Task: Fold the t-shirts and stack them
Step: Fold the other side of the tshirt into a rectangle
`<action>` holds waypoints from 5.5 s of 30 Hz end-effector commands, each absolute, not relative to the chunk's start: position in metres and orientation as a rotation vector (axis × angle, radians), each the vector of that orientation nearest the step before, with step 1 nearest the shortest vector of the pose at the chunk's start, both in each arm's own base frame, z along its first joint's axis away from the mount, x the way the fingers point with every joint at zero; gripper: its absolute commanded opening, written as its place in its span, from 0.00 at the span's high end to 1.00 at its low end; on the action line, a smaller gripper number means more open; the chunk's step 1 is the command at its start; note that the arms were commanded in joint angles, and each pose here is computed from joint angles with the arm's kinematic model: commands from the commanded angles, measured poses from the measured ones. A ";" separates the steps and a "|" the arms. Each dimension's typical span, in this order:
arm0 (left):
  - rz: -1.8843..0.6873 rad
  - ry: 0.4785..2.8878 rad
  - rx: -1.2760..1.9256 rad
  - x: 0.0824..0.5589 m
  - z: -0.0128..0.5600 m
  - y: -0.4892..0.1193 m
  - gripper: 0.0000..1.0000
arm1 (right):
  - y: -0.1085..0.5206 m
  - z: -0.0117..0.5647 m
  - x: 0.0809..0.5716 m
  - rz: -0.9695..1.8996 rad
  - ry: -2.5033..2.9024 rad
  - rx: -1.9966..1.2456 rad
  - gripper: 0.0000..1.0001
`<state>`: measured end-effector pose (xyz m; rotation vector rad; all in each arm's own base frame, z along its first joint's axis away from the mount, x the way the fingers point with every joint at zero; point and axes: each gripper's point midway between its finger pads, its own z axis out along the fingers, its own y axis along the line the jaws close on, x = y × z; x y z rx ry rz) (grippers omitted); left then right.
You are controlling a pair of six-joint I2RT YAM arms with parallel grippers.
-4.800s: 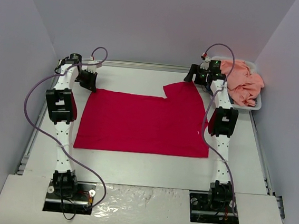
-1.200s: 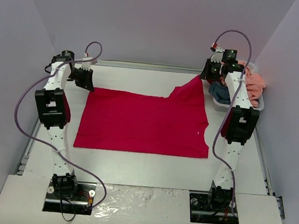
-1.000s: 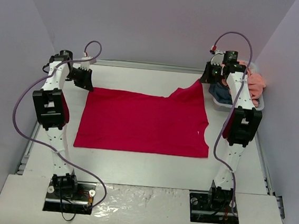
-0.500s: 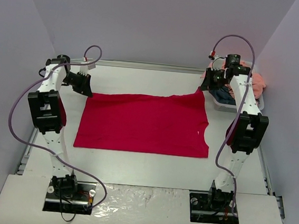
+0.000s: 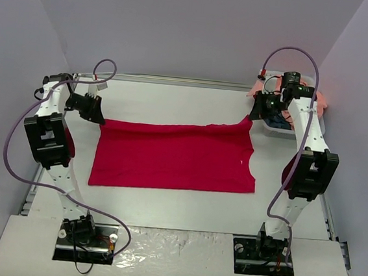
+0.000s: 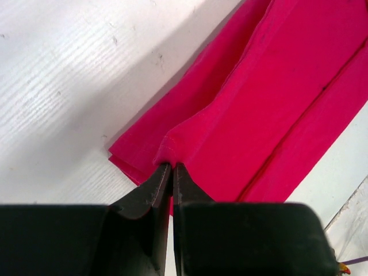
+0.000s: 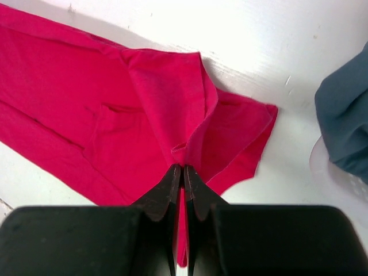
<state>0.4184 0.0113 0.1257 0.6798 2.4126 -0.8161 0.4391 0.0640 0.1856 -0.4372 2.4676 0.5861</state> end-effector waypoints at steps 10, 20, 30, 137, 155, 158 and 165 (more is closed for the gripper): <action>-0.874 2.335 0.761 0.383 0.146 0.024 0.98 | 0.050 0.196 0.395 0.549 2.499 -0.471 1.00; -0.915 2.322 0.791 0.367 0.142 0.024 0.98 | 0.048 0.192 0.373 0.544 2.527 -0.509 1.00; -0.942 2.327 0.823 0.353 0.136 0.022 0.98 | 0.048 0.178 0.350 0.561 2.564 -0.565 1.00; -0.881 2.433 1.013 0.273 0.099 0.037 0.97 | 0.040 0.081 0.261 0.658 2.820 -0.793 0.68; -0.830 2.487 1.051 0.251 0.084 0.042 0.93 | 0.036 0.083 0.261 0.627 2.814 -0.818 0.55; -0.805 2.486 1.041 0.251 0.084 0.044 0.90 | 0.036 0.083 0.262 0.627 2.814 -0.818 0.54; -0.754 2.481 0.996 0.258 0.091 0.050 0.75 | 0.037 0.083 0.264 0.633 2.805 -0.827 0.51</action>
